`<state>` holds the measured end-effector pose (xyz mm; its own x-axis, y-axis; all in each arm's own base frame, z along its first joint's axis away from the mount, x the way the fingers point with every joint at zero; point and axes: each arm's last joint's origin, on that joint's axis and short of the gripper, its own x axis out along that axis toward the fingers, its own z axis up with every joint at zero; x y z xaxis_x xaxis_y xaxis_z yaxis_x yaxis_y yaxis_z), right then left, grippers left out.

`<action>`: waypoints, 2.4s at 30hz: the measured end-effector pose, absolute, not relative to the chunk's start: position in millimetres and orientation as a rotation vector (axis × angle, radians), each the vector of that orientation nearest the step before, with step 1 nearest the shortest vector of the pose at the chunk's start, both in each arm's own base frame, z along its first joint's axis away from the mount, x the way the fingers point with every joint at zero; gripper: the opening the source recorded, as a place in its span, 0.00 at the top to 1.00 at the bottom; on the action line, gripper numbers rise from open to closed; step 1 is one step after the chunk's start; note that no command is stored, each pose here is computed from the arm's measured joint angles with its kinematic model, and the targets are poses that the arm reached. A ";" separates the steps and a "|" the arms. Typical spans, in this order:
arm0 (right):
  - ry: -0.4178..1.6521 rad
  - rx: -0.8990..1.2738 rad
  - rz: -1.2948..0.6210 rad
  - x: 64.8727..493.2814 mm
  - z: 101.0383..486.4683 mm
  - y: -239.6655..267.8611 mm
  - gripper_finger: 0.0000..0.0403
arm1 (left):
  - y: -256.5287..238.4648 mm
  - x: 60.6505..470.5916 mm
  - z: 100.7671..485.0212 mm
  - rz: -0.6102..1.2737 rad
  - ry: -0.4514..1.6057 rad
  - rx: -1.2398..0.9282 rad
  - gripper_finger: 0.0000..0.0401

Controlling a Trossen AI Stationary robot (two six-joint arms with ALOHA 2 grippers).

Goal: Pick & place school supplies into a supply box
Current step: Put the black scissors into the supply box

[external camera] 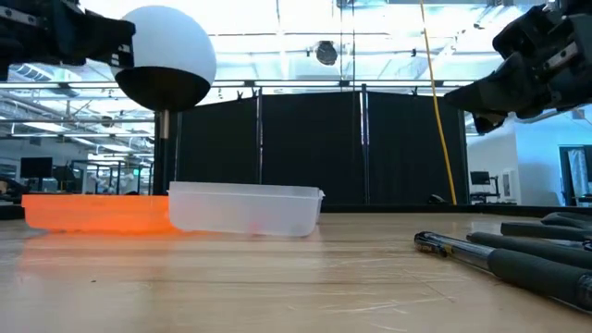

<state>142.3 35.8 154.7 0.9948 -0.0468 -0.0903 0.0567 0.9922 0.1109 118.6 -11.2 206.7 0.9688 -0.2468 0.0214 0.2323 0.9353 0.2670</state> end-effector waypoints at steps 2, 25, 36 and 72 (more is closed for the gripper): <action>0.092 0.112 -0.053 142.8 153.9 35.9 1.00 | -9.9 119.1 201.3 -0.212 -0.087 0.223 0.99; 0.646 0.224 -0.232 242.1 283.8 97.8 1.00 | -3.2 119.9 194.3 0.013 -0.026 0.012 0.95; 1.165 0.689 -0.477 284.3 305.9 164.9 1.00 | -4.8 119.9 194.1 -0.042 -0.022 -0.096 0.95; 1.158 1.036 -1.051 258.3 171.4 135.5 0.61 | -7.7 119.7 189.2 -0.143 0.031 -0.048 0.95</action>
<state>258.3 135.5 171.4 0.0957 -0.0908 -0.9913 0.9779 0.1947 0.0766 119.7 -7.7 189.2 0.9894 -0.1429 -0.0270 0.1415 0.9887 -0.0503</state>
